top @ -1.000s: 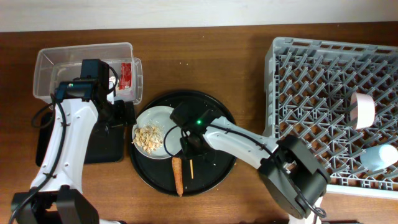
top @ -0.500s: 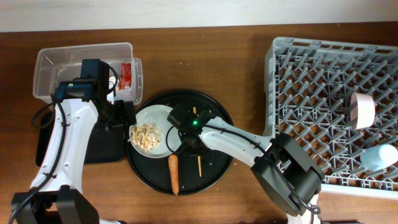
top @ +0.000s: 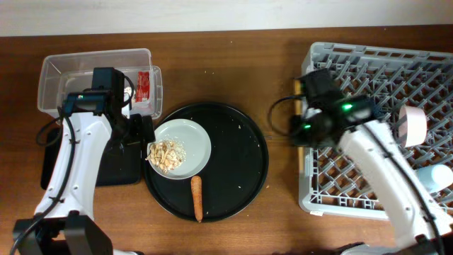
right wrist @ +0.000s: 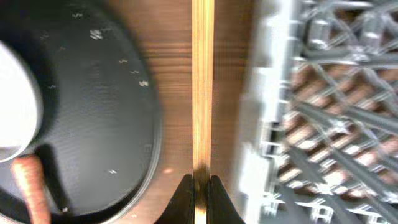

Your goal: Sort waste into correct bins and load items into the dishwasher rack

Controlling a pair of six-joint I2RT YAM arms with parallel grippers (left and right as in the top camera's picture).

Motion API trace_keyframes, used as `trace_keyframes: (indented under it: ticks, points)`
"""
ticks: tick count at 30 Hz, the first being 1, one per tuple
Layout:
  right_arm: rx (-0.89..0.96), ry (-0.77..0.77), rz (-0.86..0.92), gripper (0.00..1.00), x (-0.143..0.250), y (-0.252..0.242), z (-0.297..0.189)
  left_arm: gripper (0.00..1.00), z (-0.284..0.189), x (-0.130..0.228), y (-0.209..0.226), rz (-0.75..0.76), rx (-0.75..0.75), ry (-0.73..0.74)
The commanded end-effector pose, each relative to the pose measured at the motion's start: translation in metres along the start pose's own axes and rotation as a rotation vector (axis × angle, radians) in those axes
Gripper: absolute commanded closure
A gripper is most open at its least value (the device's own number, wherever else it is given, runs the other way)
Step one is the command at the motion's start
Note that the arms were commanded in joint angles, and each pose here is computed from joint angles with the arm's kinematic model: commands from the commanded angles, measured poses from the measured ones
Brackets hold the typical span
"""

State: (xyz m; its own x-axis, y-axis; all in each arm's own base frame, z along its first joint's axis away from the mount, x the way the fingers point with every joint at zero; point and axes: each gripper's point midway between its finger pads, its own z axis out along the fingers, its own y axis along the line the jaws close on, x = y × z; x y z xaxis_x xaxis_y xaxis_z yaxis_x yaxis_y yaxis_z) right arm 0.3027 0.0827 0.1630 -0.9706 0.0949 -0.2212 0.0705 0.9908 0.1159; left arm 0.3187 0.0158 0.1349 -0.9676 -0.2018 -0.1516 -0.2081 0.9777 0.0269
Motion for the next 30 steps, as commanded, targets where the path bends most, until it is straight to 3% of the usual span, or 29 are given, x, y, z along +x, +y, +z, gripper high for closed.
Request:
trace_keyframes:
  ticks: [1,10,13,17,18,20,21,25,28,30]
  points:
    - [0.048,0.044,0.035,0.96,-0.001,-0.044,0.012,0.01,-0.007,-0.001,-0.005,-0.004,0.035,-0.019]
    - [0.087,0.201,0.062,0.95,0.021,-0.069,0.092,0.01,-0.007,0.000,-0.006,-0.004,0.041,-0.018]
    - [0.086,0.198,0.063,0.73,0.020,-0.069,0.089,0.01,-0.007,0.000,-0.006,-0.004,0.040,-0.017]
    - [0.069,0.102,0.057,0.67,0.009,-0.063,0.045,0.01,-0.007,0.000,-0.007,-0.004,0.046,-0.016]
    - [0.050,0.002,0.035,0.59,0.001,-0.059,0.014,0.01,-0.008,0.001,-0.016,-0.004,0.101,-0.008]
    - [0.031,-0.110,0.009,0.31,-0.002,-0.057,-0.018,0.01,-0.010,0.000,-0.030,-0.002,0.179,-0.008]
    - [0.028,-0.136,-0.015,0.26,0.000,-0.056,-0.028,0.01,-0.010,0.001,-0.034,0.000,0.203,-0.004]
    - [0.037,-0.089,-0.045,0.18,0.012,-0.058,-0.027,0.01,-0.012,0.026,-0.074,0.137,0.214,0.050]
    - [0.038,-0.087,-0.047,0.18,0.012,-0.058,-0.027,0.01,-0.003,0.062,-0.088,0.133,0.134,0.143]
    - [0.037,-0.087,-0.048,0.18,0.012,-0.058,-0.027,0.01,0.019,0.104,-0.101,0.170,0.089,0.234]
